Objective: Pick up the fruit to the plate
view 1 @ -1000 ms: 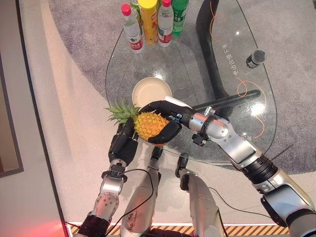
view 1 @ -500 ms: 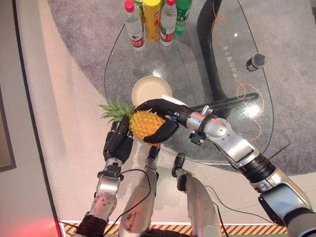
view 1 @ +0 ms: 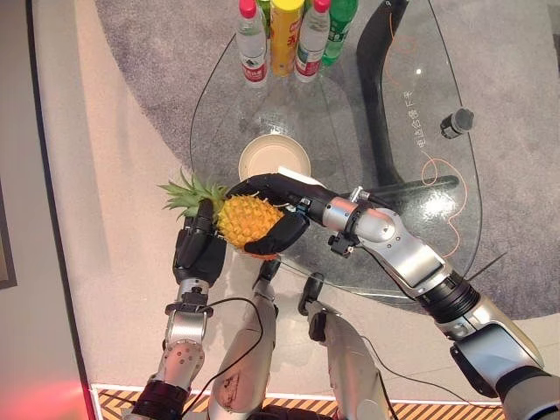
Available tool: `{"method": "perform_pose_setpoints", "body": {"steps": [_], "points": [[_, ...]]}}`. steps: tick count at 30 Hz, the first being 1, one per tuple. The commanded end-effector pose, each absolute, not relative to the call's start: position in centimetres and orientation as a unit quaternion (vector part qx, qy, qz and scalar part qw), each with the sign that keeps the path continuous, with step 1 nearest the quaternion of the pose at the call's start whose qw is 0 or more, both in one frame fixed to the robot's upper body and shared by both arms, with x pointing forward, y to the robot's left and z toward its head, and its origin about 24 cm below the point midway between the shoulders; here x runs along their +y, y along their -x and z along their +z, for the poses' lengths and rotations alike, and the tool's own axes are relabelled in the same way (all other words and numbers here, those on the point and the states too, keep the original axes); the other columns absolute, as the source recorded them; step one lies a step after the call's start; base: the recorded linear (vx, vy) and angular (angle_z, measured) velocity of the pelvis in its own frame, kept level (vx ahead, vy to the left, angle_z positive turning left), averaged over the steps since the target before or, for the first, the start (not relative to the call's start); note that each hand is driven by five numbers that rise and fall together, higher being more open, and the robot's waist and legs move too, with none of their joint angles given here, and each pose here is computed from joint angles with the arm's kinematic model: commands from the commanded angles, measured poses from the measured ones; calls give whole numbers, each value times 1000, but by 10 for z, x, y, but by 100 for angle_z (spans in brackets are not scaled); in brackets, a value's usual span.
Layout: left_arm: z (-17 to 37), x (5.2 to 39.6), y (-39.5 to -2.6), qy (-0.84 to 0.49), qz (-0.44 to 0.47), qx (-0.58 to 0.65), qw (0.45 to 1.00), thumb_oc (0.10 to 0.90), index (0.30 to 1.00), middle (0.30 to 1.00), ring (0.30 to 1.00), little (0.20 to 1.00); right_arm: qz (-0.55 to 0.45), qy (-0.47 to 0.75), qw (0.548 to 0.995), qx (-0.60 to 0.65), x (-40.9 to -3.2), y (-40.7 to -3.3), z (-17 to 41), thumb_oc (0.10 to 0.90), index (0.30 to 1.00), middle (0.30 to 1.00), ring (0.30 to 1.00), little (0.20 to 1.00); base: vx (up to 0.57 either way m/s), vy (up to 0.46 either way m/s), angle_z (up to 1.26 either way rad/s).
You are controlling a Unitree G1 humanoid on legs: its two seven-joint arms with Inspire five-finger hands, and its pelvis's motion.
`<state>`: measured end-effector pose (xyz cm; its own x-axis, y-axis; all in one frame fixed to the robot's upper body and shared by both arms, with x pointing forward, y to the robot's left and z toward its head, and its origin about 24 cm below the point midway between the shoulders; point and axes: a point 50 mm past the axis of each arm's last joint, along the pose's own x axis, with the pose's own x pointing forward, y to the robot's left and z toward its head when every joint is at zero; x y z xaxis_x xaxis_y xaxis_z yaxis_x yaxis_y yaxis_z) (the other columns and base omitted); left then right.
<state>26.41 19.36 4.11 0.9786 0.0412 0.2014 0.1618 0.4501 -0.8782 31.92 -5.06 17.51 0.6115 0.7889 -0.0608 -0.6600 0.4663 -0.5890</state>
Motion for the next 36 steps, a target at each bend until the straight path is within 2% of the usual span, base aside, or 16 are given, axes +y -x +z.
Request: {"method": "perform_pose_setpoints", "body": {"steps": [1, 13, 19, 21, 22, 23, 28, 36], "points": [[149, 114, -281, 496, -329, -235, 768, 100, 300, 300, 300, 200, 673, 190, 674, -239, 45, -228, 190, 100, 300, 300, 300, 200, 0, 0, 0], [148, 116, -282, 495, -327, -234, 770, 100, 300, 300, 300, 200, 653, 186, 694, -240, 44, -231, 190, 100, 300, 300, 300, 200, 0, 0, 0], [148, 119, -282, 496, -324, -238, 769, 100, 300, 300, 300, 200, 619, 172, 727, -242, 38, -238, 190, 100, 300, 300, 300, 200, 0, 0, 0], [149, 120, -282, 495, -322, -240, 771, 100, 300, 300, 300, 200, 592, 153, 755, -237, 37, -242, 190, 100, 300, 300, 300, 200, 0, 0, 0], [149, 121, -282, 495, -320, -241, 771, 100, 300, 300, 300, 200, 580, 150, 765, -237, 36, -245, 190, 427, 580, 580, 580, 527, 0, 0, 0], [149, 121, -282, 495, -319, -242, 771, 100, 300, 300, 300, 200, 565, 149, 777, -235, 34, -248, 189, 800, 900, 900, 900, 900, 0, 0, 0], [151, 124, -283, 494, -312, -251, 772, 100, 300, 300, 300, 200, 498, 134, 825, -230, 21, -262, 185, 800, 900, 900, 900, 900, -10, 45, -2], [151, 132, -284, 493, -302, -263, 773, 100, 300, 300, 300, 200, 471, 128, 841, -236, 9, -265, 183, 800, 900, 900, 900, 900, -11, 26, -2]]}}
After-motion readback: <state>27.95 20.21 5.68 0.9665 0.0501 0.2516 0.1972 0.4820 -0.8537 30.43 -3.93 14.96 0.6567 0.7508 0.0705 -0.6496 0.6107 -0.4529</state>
